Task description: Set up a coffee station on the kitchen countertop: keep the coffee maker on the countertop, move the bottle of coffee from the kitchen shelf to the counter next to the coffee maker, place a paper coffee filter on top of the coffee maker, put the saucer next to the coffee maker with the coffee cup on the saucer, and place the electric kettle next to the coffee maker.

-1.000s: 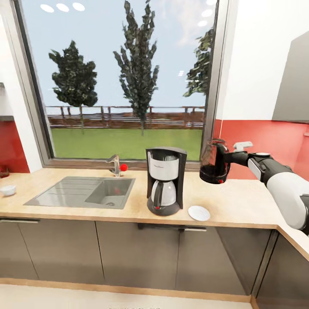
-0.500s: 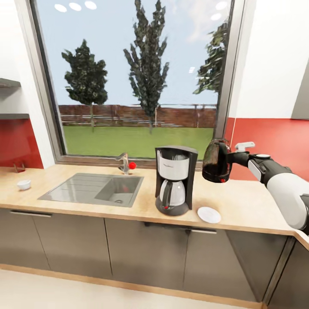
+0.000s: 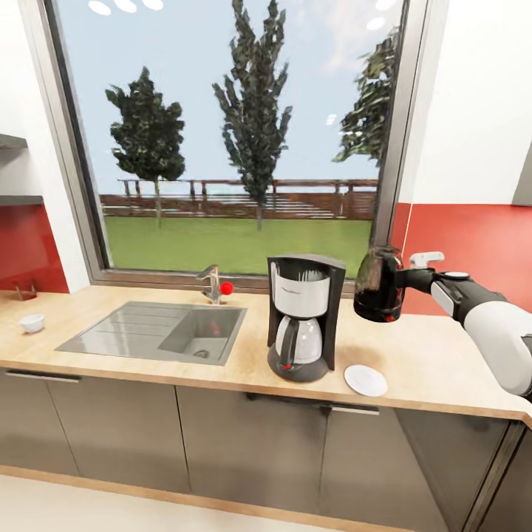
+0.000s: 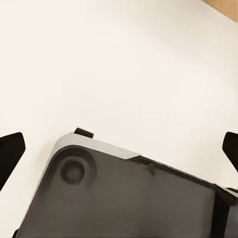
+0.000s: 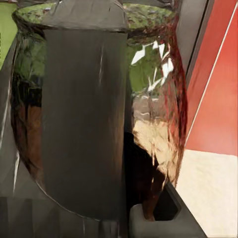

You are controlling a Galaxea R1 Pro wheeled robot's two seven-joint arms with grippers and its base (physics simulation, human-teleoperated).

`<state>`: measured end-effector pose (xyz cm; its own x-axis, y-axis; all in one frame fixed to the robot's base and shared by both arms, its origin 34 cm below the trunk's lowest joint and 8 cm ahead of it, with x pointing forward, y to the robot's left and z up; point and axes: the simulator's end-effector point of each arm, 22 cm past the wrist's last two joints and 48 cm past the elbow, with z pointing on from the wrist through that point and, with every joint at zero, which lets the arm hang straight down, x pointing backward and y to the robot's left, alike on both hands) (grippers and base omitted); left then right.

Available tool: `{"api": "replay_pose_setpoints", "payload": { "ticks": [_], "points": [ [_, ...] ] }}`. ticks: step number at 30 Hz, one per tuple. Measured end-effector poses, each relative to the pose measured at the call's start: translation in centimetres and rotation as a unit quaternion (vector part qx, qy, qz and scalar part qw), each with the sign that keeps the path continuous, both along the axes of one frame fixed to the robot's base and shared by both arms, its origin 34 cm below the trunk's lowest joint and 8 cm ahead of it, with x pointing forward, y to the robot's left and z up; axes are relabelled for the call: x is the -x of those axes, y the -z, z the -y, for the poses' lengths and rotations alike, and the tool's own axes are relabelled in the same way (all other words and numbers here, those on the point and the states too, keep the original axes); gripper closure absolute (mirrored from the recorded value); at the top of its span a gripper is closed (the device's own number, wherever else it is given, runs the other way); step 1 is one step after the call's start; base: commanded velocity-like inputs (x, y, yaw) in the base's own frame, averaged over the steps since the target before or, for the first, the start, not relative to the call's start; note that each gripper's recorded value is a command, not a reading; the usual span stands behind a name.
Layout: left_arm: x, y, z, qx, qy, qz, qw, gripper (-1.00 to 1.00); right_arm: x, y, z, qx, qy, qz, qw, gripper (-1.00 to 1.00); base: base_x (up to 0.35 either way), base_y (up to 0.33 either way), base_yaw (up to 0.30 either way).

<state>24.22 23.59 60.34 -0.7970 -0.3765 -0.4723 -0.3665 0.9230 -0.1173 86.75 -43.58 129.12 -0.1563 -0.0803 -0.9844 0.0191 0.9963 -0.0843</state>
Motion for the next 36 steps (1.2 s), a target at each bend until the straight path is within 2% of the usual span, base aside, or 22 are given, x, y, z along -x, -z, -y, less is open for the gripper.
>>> {"api": "replay_pose_setpoints", "payload": {
  "ticks": [5,8,13,29,36],
  "points": [
    [0.0,0.3,-0.3,0.004,-0.015,0.000,0.9999,-1.00,0.0,0.8,-0.1,-0.005,0.000,-0.008,1.0000,1.00,0.001,0.000,0.000],
    [-0.1,0.7,-0.3,0.004,-0.018,-0.001,0.9998,-1.00,-0.2,1.0,-0.3,-0.031,0.001,-0.005,0.9995,1.00,0.000,0.000,0.000],
    [-0.2,1.2,-0.3,0.005,-0.018,-0.001,0.9998,-1.00,-0.5,1.6,-1.2,-0.039,-0.004,-0.004,0.9992,1.00,0.000,0.000,0.000],
    [-0.5,3.1,-0.2,0.005,-0.018,-0.001,0.9998,-1.00,-0.8,4.7,-1.5,-0.036,-0.004,-0.013,0.9992,1.00,0.000,0.000,0.000],
    [-0.7,4.0,-0.2,0.005,-0.018,-0.001,0.9998,-1.00,-1.0,4.9,-1.3,-0.027,-0.002,0.005,0.9996,1.00,0.000,0.000,0.000]
  ]
}}
